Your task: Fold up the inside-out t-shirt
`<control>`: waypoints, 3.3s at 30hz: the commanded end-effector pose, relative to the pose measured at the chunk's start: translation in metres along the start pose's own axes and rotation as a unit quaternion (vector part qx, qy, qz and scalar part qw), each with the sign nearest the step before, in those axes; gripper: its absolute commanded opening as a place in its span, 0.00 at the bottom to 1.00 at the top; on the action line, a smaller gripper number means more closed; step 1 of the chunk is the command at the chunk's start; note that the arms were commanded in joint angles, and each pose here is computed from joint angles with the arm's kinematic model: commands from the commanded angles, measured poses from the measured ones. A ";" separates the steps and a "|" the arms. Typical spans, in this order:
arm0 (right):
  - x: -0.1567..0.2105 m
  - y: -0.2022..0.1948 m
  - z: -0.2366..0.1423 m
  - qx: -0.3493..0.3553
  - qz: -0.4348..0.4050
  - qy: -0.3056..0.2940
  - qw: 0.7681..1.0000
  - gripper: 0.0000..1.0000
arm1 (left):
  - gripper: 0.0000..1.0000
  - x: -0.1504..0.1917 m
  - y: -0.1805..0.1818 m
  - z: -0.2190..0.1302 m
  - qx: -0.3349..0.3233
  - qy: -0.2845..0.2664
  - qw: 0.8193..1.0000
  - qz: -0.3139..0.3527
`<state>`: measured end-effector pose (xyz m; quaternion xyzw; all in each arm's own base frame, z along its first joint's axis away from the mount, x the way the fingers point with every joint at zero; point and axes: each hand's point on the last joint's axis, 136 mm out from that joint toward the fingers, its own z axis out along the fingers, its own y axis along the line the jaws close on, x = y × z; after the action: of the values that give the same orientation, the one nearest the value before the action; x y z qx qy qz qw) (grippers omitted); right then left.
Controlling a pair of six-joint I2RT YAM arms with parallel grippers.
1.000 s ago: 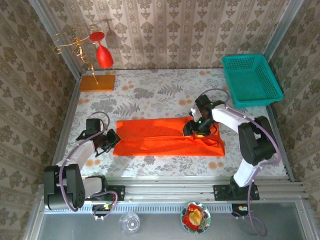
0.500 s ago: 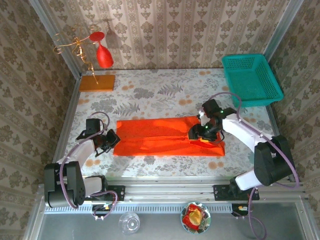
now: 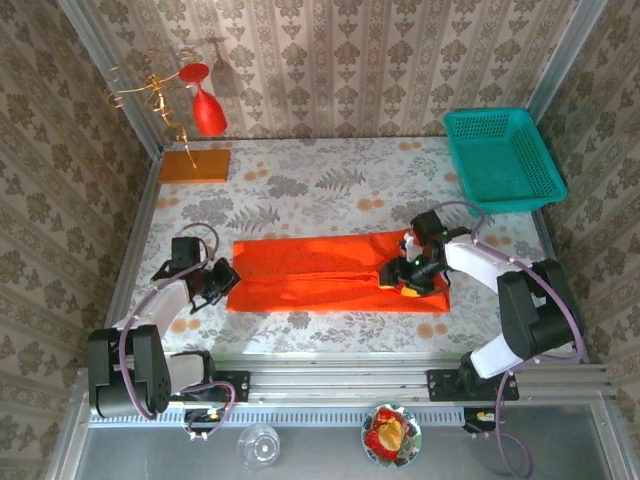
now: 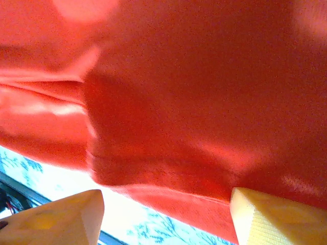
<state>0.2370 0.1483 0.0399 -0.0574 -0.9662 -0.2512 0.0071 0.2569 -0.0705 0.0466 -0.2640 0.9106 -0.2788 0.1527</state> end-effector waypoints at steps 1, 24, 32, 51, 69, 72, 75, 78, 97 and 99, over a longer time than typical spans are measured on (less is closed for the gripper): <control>0.010 -0.002 -0.005 0.001 0.022 -0.001 1.000 0.67 | 0.04 0.004 0.007 -0.002 -0.008 0.003 1.000 0.003; -0.004 -0.070 -0.054 -0.023 0.232 -0.127 0.964 0.44 | 0.04 0.004 0.008 -0.003 -0.010 0.005 1.000 0.000; -0.004 -0.076 -0.038 -0.032 0.250 -0.113 0.961 0.41 | 0.04 0.005 0.008 -0.004 -0.011 0.004 1.000 0.001; -0.081 -0.026 -0.119 -0.096 0.200 -0.237 0.946 0.00 | 0.00 -0.066 -0.056 -0.019 0.031 -0.034 0.998 0.047; -0.175 -0.003 -0.152 -0.107 0.165 -0.262 0.945 0.00 | 0.01 -0.149 -0.111 0.007 0.089 0.003 0.993 0.080; -0.176 -0.009 -0.148 -0.090 0.161 -0.266 0.946 0.00 | 0.01 -0.151 -0.103 0.008 0.077 -0.008 0.994 0.078; -0.193 -0.004 -0.153 -0.106 0.147 -0.277 0.944 0.00 | 0.01 -0.158 -0.106 0.009 0.092 -0.014 0.993 0.071; -0.215 0.002 -0.162 -0.117 0.138 -0.290 0.940 0.00 | 0.01 -0.168 -0.114 0.010 0.104 -0.026 0.992 0.071; -0.230 0.016 -0.164 -0.140 0.104 -0.272 0.946 0.00 | 0.01 -0.163 -0.111 0.001 0.116 -0.022 0.991 0.066; -0.243 0.021 -0.165 -0.152 0.094 -0.271 0.946 0.00 | 0.01 -0.164 -0.112 0.001 0.118 -0.021 0.991 0.065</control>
<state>0.4642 0.0548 0.1754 -0.2419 -0.8750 -0.3454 -0.2379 0.4356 -0.0590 0.1185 -0.1952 0.8890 -0.3601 0.2048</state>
